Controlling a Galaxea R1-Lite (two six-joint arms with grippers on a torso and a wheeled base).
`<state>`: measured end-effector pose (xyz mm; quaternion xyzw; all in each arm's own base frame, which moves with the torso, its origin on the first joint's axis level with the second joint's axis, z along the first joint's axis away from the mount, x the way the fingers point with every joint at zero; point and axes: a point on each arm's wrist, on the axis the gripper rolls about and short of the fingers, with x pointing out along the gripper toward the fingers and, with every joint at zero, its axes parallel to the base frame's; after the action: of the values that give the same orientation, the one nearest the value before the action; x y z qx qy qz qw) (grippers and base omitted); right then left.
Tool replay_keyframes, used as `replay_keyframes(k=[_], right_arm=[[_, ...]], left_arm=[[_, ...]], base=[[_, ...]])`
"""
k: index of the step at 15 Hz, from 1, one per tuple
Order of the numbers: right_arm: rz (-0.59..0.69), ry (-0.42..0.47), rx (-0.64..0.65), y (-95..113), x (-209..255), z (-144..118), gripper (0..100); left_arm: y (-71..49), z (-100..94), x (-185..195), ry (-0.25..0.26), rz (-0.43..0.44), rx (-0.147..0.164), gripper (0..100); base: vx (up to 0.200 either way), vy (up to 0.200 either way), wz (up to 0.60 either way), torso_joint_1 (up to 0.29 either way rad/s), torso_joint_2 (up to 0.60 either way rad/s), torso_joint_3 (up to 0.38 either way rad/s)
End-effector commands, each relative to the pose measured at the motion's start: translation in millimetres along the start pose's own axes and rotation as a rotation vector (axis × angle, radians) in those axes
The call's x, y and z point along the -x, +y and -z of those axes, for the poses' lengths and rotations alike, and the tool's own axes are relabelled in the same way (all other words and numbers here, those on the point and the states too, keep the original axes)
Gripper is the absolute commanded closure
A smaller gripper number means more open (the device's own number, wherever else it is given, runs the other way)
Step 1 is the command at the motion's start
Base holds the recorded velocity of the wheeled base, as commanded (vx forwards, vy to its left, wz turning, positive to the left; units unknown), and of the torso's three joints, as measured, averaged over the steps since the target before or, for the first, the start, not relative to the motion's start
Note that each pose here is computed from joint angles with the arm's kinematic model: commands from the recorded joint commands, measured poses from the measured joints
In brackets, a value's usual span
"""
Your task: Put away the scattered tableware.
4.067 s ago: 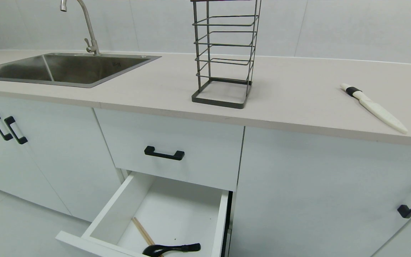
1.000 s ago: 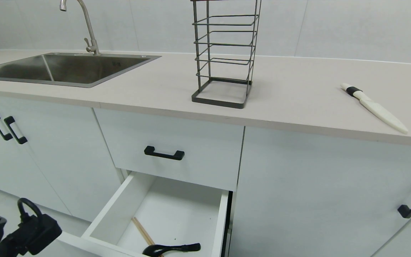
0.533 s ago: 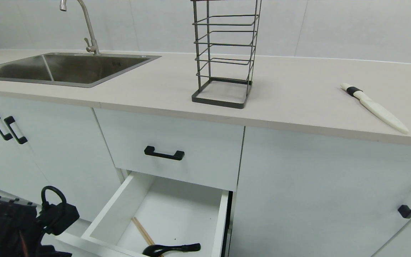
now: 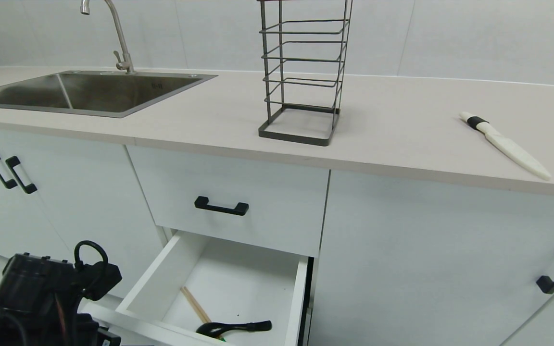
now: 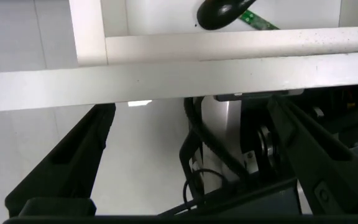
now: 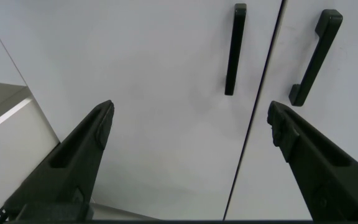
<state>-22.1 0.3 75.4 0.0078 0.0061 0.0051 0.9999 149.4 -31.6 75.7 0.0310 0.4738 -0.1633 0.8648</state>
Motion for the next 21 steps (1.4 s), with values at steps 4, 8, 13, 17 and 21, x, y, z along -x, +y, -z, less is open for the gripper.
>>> replay_keyframes(k=[4, 8, 13, 17, 21], right_arm=[[0.0, 0.002, 0.0, 0.0, -0.1, -0.1, 0], [0.0, 0.002, 0.0, 0.0, -0.1, -0.1, 0], [0.0, 0.002, 0.0, 0.0, -0.1, -0.1, 0], [0.0, 0.002, 0.0, 0.0, -0.1, -0.1, 0], [0.0, 0.002, 0.0, 0.0, -0.1, -0.1, 0]], left_arm=[[3.1, -14.9, -24.3, -0.043, 0.0, -0.023, 0], [3.9, -18.9, -28.3, -0.067, 0.0, -0.027, 0], [4.9, -31.0, -39.7, -0.153, 0.002, -0.039, 0], [6.3, -39.5, -49.2, -0.2, 0.004, -0.048, 0], [9.3, -55.5, -65.0, -0.261, 0.002, -0.048, 0]], base=[[0.0, 0.0, 0.0, 0.0, 0.0, 0.0], [0.0, 0.0, 0.0, 0.0, 0.0, 0.0], [0.0, 0.0, 0.0, 0.0, 0.0, 0.0], [0.0, 0.0, 0.0, 0.0, 0.0, 0.0], [0.0, 0.0, 0.0, 0.0, 0.0, 0.0]])
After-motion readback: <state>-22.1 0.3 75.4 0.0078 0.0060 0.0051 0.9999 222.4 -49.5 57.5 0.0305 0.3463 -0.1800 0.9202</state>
